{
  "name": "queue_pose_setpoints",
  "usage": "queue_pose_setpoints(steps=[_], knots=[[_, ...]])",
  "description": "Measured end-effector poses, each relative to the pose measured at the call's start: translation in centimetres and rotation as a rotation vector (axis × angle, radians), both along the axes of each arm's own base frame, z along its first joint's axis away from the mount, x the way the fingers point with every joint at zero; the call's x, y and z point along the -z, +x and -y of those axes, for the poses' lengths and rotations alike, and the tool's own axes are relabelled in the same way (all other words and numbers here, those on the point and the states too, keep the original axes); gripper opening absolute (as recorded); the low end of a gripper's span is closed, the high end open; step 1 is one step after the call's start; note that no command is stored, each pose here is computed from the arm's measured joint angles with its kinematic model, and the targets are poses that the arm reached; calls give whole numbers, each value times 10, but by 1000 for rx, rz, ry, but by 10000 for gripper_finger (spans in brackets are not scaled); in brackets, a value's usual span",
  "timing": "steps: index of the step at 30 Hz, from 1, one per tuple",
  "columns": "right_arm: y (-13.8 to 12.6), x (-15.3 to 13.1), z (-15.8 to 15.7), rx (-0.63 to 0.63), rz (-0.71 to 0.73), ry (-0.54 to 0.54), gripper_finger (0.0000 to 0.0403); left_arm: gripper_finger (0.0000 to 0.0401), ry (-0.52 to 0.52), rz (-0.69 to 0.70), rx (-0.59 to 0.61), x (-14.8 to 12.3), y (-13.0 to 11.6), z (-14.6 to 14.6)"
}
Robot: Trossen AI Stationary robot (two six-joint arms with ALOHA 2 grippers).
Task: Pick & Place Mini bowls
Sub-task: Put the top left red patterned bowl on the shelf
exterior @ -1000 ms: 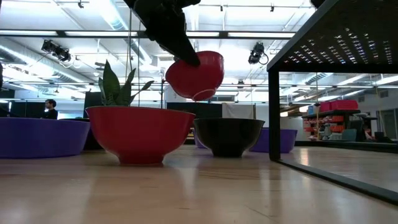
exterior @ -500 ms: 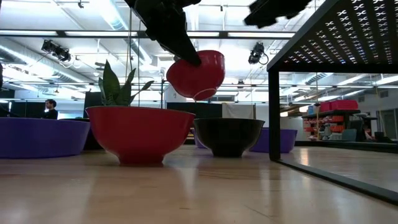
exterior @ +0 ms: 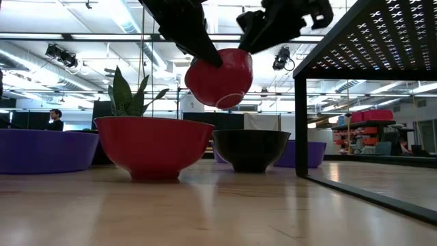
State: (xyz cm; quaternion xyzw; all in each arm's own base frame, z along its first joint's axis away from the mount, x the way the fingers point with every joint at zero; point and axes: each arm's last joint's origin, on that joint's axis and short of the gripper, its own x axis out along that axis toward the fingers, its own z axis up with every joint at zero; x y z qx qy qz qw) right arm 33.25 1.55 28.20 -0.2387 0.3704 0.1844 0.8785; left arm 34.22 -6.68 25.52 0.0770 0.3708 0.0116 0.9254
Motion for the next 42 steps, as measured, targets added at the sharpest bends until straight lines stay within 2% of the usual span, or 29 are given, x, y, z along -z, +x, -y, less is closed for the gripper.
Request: queue_pose_setpoints(steps=[9,20,24,28,37,42], knots=[[4,11,2,-40,-54,30,143,20,2,0,3,0,0,0],[6,15,1,-49,-67,16,41,23,24,1,9,0,0,0],[5,16,0,-71,-74,-3,26,23,39,16,9,-1,1,-1],[5,16,-1,-63,-74,-10,38,20,57,22,23,-1,2,0],[7,15,-4,-40,-50,-27,110,11,94,58,38,-4,4,-1],[6,15,-4,-44,-59,-24,110,12,93,59,43,-4,4,-1]])
